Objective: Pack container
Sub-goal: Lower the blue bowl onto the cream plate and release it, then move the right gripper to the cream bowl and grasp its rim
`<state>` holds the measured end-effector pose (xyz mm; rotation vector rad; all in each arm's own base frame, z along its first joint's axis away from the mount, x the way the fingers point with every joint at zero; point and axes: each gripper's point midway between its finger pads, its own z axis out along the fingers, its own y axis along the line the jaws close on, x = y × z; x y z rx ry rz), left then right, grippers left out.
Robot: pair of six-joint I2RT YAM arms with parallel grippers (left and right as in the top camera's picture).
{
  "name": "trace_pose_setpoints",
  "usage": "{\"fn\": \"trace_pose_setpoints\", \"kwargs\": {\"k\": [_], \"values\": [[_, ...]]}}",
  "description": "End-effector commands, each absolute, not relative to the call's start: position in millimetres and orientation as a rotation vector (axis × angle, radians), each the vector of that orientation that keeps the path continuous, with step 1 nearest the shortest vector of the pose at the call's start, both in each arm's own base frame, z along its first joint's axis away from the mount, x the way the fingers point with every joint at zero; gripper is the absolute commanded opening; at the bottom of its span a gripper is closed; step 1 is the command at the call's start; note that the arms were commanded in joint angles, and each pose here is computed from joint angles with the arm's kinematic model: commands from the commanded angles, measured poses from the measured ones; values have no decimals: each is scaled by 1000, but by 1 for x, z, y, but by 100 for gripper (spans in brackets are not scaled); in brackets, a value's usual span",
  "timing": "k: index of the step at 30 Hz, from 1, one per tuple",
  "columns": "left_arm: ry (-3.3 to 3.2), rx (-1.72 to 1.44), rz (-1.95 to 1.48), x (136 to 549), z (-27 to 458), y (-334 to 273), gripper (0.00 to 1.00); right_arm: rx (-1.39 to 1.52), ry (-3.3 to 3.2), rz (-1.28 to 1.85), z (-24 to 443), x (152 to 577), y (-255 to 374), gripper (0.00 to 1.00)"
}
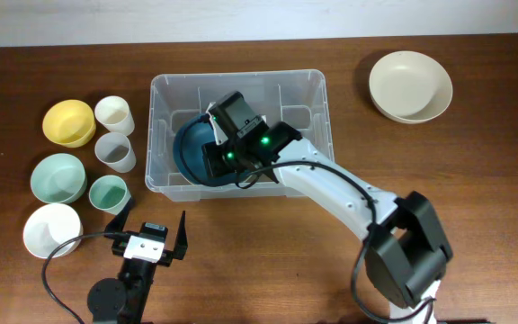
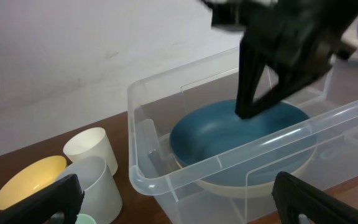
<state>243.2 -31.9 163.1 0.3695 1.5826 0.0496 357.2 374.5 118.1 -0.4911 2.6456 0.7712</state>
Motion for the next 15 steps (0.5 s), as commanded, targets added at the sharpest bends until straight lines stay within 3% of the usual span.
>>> {"fn": "trace_pose_setpoints", "kwargs": {"k": [1,5,8,10,11,15], "values": [[1585,372,65,243,162,-30,99,-476,2636,679,108,370,369,4],[1585,372,65,243,162,-30,99,-410,2610,644,130,389,352,7],[1585,372,65,243,162,-30,99,-314,2591,630,173,413,322,22],[1585,372,65,243,162,-30,99,-225,2575,611,212,431,291,46],[1585,372,65,243,162,-30,99,-166,2564,592,234,440,270,64],[1585,372,65,243,162,-30,99,193,2477,413,307,473,141,93]]}}
